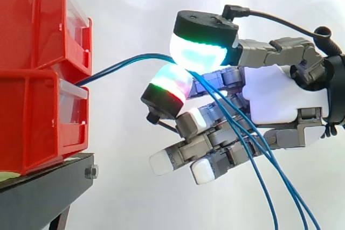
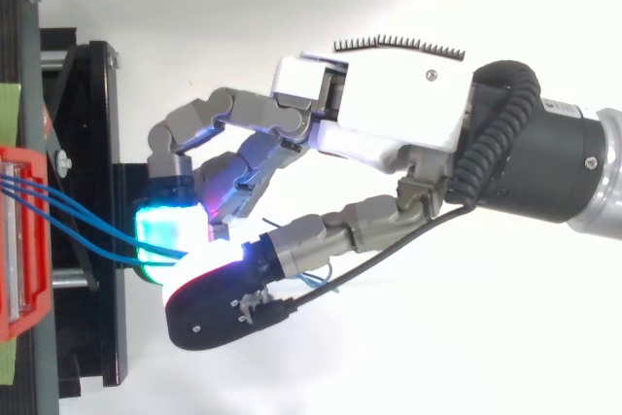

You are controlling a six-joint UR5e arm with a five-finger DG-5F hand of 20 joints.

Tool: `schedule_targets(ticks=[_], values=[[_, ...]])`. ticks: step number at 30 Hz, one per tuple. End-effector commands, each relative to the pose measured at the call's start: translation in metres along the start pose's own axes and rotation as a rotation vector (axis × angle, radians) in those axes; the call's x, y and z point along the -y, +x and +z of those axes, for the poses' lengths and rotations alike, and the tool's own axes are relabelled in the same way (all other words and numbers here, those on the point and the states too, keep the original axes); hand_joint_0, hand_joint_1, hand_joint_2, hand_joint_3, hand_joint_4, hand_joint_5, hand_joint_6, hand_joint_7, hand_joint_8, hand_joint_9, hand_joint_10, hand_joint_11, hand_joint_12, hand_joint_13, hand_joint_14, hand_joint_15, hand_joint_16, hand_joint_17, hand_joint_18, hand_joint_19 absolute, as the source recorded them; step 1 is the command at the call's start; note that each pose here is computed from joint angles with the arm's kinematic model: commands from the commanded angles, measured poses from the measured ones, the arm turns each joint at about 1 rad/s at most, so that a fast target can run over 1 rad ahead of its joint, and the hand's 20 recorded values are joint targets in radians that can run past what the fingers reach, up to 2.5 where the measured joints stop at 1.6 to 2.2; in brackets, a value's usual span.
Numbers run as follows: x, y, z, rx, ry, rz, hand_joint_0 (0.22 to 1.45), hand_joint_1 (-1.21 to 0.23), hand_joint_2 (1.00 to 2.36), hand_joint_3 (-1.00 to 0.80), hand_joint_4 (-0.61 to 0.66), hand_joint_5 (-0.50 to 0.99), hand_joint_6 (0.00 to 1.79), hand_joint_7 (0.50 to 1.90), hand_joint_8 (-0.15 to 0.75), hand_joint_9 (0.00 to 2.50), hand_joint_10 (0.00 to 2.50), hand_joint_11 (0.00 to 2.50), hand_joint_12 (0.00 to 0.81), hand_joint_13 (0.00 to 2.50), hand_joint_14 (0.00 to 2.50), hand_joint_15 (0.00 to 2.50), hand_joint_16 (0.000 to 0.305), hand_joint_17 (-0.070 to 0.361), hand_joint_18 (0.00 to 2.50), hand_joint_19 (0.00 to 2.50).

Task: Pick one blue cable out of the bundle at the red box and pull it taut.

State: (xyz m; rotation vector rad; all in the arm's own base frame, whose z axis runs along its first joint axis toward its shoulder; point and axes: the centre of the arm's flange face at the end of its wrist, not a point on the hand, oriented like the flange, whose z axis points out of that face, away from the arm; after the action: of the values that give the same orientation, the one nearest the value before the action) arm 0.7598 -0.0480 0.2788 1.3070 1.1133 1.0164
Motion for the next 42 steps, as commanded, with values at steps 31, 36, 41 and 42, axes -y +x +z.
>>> schedule_targets(ticks=[31,36,41,42], values=[[-0.0002,0.0,-0.0001,0.0,0.001,0.0,0.47,-0.83,1.0,-0.5,0.21,-0.23,0.8,1.1,0.431,0.76,0.02,1.03,0.517,0.68,0.01,0.33,0.073,0.164,0.86,0.43],[-0.0002,0.0,-0.0001,0.0,0.001,0.0,0.59,-0.76,1.01,-0.38,0.17,-0.21,0.81,1.17,0.41,0.82,0.02,1.03,0.484,0.69,0.01,0.34,0.066,0.149,0.83,0.47],[-0.0003,0.0001,0.0,0.0,-0.001,0.001,0.62,-0.75,1.02,-0.25,0.16,-0.21,0.83,1.19,0.409,0.85,0.02,1.04,0.48,0.72,0.01,0.34,0.066,0.148,0.85,0.47],[-0.0002,0.0,-0.0001,0.0,0.001,0.0,0.62,-0.75,1.02,-0.24,0.16,-0.21,0.83,1.2,0.408,0.85,0.02,1.04,0.48,0.72,0.01,0.34,0.066,0.147,0.85,0.47]])
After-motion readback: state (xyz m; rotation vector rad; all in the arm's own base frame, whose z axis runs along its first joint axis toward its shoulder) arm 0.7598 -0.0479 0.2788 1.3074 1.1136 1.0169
